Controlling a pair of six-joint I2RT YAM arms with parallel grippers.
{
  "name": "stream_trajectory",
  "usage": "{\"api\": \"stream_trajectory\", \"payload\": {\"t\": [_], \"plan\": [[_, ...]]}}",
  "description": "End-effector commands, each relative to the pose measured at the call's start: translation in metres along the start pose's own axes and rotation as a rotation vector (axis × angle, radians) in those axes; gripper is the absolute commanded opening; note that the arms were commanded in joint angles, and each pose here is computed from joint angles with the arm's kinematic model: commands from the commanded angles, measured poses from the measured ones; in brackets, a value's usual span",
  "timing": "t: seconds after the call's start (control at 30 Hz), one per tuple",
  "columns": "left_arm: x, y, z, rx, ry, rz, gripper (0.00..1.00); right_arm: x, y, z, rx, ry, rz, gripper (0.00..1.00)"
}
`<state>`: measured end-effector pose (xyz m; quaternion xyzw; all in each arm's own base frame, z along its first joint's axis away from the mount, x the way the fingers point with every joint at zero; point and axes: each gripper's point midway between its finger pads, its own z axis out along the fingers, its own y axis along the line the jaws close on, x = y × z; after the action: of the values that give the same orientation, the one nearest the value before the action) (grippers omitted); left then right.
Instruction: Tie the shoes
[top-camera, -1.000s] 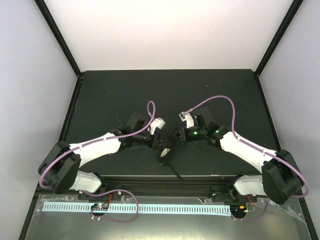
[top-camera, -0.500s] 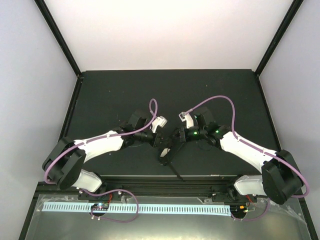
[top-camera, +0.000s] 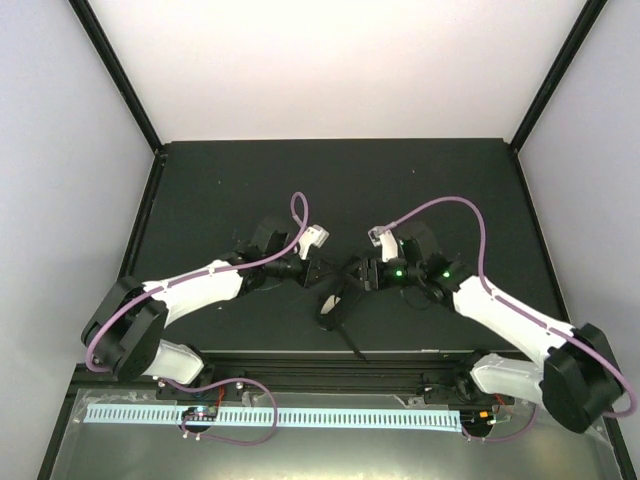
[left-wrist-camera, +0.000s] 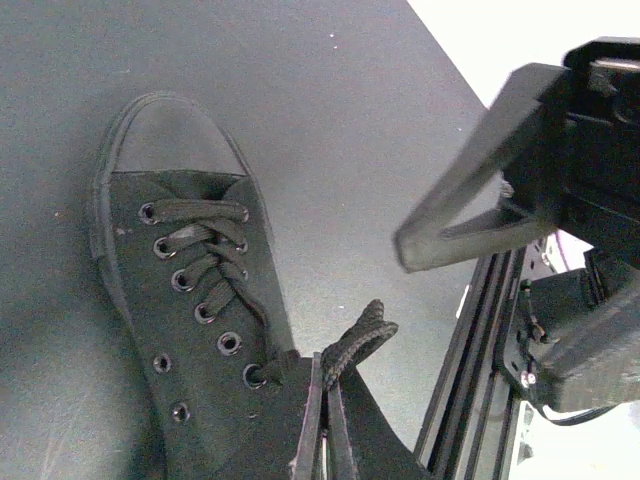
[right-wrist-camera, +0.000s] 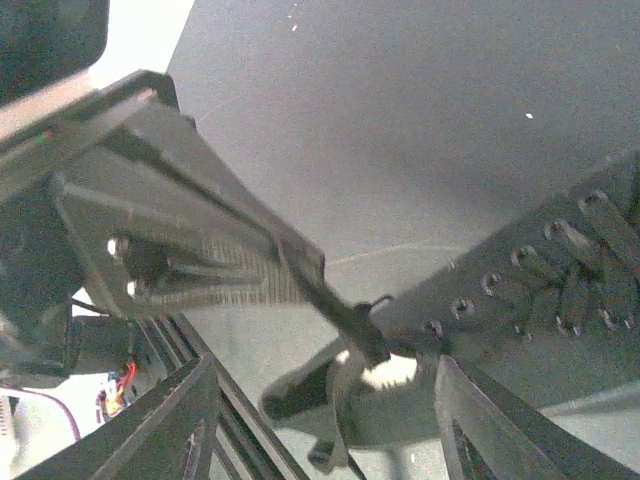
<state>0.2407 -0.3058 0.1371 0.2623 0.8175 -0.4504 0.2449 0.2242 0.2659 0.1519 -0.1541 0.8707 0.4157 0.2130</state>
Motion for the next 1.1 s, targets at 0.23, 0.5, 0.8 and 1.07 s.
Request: {"api": "stream_trajectory", "payload": {"t": [0.23,0.5,0.8,1.07], "plan": [[-0.004,0.002,-0.007,-0.034,0.007,0.054,0.02,0.076,0.000,0.019,0.064,0.013,0.033,0.52],[-0.002,0.000,-0.006,-0.020,0.023,0.069,0.02,0.091,0.013,0.047,0.068,0.065,-0.004,0.44],[-0.005,-0.001,-0.006,-0.016,0.021,0.084,0.02,0.106,-0.003,0.058,0.125,0.101,0.015,0.31],[-0.001,-0.005,-0.009,-0.002,0.031,0.119,0.02,0.107,-0.015,0.050,0.167,0.071,0.044,0.02]]}}
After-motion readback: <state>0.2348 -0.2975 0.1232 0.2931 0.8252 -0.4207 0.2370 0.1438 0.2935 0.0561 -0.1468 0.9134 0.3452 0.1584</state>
